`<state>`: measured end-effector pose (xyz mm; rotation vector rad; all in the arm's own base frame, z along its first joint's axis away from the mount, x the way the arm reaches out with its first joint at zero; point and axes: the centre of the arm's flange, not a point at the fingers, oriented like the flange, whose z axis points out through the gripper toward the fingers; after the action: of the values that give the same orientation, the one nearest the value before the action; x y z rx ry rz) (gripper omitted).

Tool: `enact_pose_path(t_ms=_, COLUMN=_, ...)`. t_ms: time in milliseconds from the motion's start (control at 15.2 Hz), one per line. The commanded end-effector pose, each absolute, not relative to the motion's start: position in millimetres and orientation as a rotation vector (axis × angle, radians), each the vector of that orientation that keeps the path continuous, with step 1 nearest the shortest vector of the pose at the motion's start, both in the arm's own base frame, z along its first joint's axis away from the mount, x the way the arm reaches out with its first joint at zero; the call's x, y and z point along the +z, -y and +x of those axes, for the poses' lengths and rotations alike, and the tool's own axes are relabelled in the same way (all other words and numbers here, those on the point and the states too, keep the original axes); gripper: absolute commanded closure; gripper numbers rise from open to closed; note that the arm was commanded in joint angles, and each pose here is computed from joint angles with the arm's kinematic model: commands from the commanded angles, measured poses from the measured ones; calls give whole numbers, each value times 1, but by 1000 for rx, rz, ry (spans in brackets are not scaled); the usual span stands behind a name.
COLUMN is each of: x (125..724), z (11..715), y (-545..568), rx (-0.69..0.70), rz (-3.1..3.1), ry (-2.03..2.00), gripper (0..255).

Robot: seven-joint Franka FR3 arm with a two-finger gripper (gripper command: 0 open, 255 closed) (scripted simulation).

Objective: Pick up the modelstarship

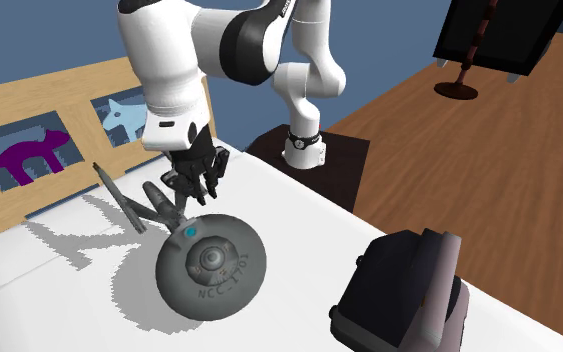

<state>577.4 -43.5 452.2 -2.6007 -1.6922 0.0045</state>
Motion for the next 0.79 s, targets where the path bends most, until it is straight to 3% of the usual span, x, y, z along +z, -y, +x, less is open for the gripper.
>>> enact_pose_path(t_ms=0, x=464, z=578, y=43, rx=3, rz=-2601, ry=1692, gripper=255)
enact_pose_path(t_ms=726, x=517, z=578, y=43, rx=3, rz=-2601, ry=1692, gripper=255)
